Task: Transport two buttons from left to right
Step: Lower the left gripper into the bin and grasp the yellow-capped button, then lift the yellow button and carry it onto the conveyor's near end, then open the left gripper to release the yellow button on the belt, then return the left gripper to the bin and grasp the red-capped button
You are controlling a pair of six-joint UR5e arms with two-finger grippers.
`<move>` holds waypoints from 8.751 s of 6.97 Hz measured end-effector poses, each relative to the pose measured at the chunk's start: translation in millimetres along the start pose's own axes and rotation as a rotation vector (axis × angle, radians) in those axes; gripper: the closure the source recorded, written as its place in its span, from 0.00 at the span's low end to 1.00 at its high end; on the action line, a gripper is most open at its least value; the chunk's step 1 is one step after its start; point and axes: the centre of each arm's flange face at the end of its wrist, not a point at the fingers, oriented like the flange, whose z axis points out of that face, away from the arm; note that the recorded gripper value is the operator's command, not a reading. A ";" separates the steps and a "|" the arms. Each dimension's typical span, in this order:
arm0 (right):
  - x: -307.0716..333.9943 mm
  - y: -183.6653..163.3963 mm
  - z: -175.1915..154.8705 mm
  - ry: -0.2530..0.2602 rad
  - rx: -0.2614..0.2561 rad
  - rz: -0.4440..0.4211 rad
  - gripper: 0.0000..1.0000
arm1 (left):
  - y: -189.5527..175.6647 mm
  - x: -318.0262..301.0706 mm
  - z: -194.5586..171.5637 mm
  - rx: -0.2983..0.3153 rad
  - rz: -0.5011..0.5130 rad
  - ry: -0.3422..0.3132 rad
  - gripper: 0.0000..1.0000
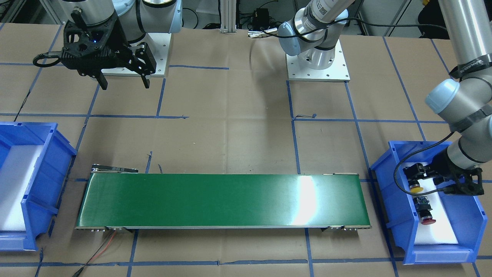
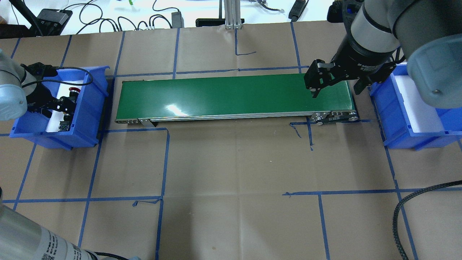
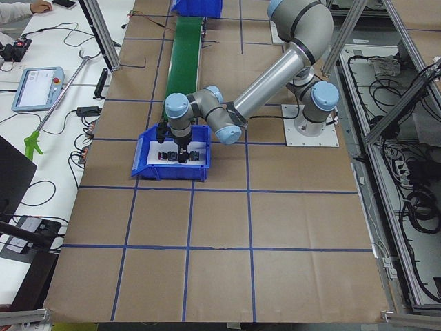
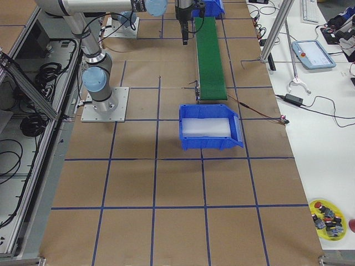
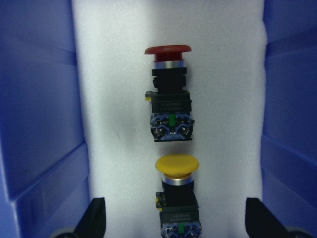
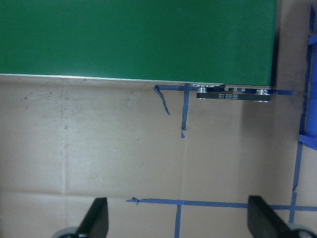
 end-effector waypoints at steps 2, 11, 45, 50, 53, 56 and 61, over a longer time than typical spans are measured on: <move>-0.1 -0.1 0.6 0.000 -0.001 0.000 0.00 | 14.2 -8.5 14.3 -0.016 -0.025 0.009 0.01; 0.2 -0.2 0.7 0.000 -0.001 0.002 0.00 | -4.4 -8.5 -34.0 0.087 -0.044 0.031 0.98; 6.6 -6.8 1.7 0.009 0.002 0.024 0.00 | -65.7 60.2 -164.5 0.054 -0.013 0.035 0.00; 6.4 -7.4 3.1 0.006 -0.001 0.025 0.00 | -78.4 -0.6 -74.3 0.034 0.006 0.044 0.01; 6.1 -7.2 4.9 0.004 -0.004 0.024 0.00 | -86.3 -6.5 -29.3 0.034 0.005 0.036 0.01; 6.3 -7.2 6.8 0.003 -0.007 0.025 0.00 | -85.9 -6.4 6.5 0.032 0.002 0.033 0.26; 6.0 -7.4 7.4 -0.001 -0.005 0.025 0.00 | -88.4 -5.5 3.1 0.039 -0.014 0.028 0.97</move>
